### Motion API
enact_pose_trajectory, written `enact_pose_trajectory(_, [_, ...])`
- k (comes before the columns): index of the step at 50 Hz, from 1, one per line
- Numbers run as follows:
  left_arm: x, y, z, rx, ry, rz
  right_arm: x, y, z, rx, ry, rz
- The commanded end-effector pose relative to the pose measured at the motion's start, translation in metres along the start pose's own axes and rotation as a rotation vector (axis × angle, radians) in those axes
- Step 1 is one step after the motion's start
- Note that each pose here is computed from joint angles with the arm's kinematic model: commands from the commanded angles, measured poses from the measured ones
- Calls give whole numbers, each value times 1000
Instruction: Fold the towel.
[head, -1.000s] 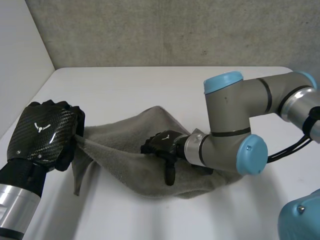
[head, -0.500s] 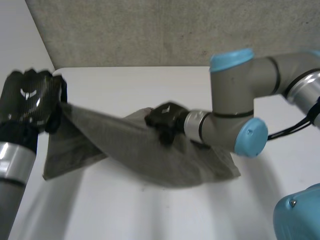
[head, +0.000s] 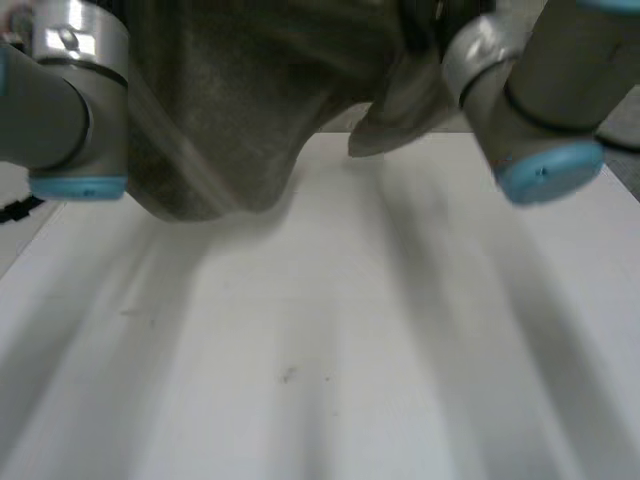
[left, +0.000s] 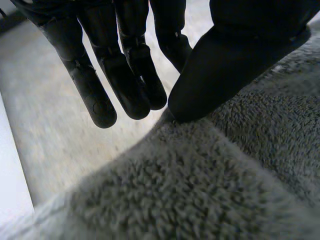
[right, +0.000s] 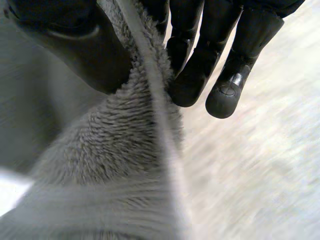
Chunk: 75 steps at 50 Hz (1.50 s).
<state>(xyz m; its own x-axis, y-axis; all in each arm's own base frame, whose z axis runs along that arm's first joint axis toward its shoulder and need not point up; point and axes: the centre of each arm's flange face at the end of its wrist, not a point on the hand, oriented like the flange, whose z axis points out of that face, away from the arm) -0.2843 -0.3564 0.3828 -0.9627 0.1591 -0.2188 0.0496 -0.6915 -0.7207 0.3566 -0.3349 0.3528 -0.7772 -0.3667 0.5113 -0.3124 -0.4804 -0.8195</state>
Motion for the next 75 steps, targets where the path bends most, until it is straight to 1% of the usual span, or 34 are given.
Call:
enact_pose_trajectory(1, [22, 72, -89, -333, 121, 6, -63, 89, -65, -429, -325, -113])
enact_pose_trajectory(2, [23, 72, -89, -333, 122, 6, -73, 102, -77, -480, -368, -106])
enact_pose_trajectory(3, [26, 83, -112, -403, 149, 8, -73, 103, -77, -480, -368, -106])
enact_pose_trajectory(4, [30, 93, -135, -471, 176, 7, -83, 115, -90, -522, -411, -98])
enact_pose_trajectory(5, [30, 93, -135, -472, 176, 7, -83, 115, -90, -523, -411, -98])
enact_pose_trajectory(7, [34, 104, -174, -585, 220, 7, -98, 132, -110, -570, -477, -77])
enact_pose_trajectory(8, [34, 104, -174, -585, 220, 7, -98, 132, -110, -570, -477, -77])
enact_pose_trajectory(9, [35, 107, -190, -632, 237, 6, -103, 138, -118, -586, -499, -67])
enact_pose_trajectory(10, [35, 108, -191, -633, 237, 6, -106, 142, -125, -602, -516, -59])
enact_pose_trajectory(12, [35, 107, -213, -694, 261, 7, -108, 142, -130, -610, -525, -57])
enact_pose_trajectory(16, [31, 98, -218, -694, 262, 10, -105, 138, -136, -616, -520, -39])
enact_pose_trajectory(18, [26, 87, -220, -683, 252, 11, -95, 132, -137, -605, -462, 19])
enact_pose_trajectory(19, [26, 87, -220, -683, 252, 11, -95, 132, -137, -605, -462, 19])
enact_pose_trajectory(21, [24, 83, -221, -679, 250, 11, -84, 124, -135, -580, -382, 107])
enact_pose_trajectory(22, [24, 78, -222, -670, 251, 8, -84, 124, -135, -580, -382, 108])
enact_pose_trajectory(24, [23, 72, -223, -662, 250, 7, -62, 126, -136, -586, -288, 197])
enact_pose_trajectory(29, [21, 61, -227, -645, 248, 6, -48, 132, -145, -592, -219, 258])
enact_pose_trajectory(35, [20, 60, -231, -648, 249, 6, -47, 144, -157, -625, -199, 263])
enact_pose_trajectory(39, [20, 62, -233, -657, 248, 5, -34, 160, -165, -660, -154, 275])
enact_pose_trajectory(44, [20, 63, -233, -661, 249, 5, -28, 167, -166, -645, -120, 270])
enact_pose_trajectory(49, [19, 65, -233, -662, 245, 7, -31, 178, -165, -637, -111, 269])
enact_pose_trajectory(51, [19, 66, -232, -662, 242, 8, -36, 189, -163, -643, -117, 268])
enact_pose_trajectory(56, [18, 70, -232, -662, 237, 9, -38, 198, -158, -641, -112, 277])
enact_pose_trajectory(65, [23, 84, -237, -678, 243, 10, -31, 197, -154, -622, -96, 287])
enact_pose_trajectory(70, [24, 93, -237, -672, 236, 12, -8, 189, -151, -576, -32, 271])
enact_pose_trajectory(72, [18, 106, -234, -671, 228, 15, -3, 189, -151, -567, -20, 269])
enact_pose_trajectory(75, [15, 112, -233, -670, 236, 14, 2, 189, -152, -558, -22, 274])
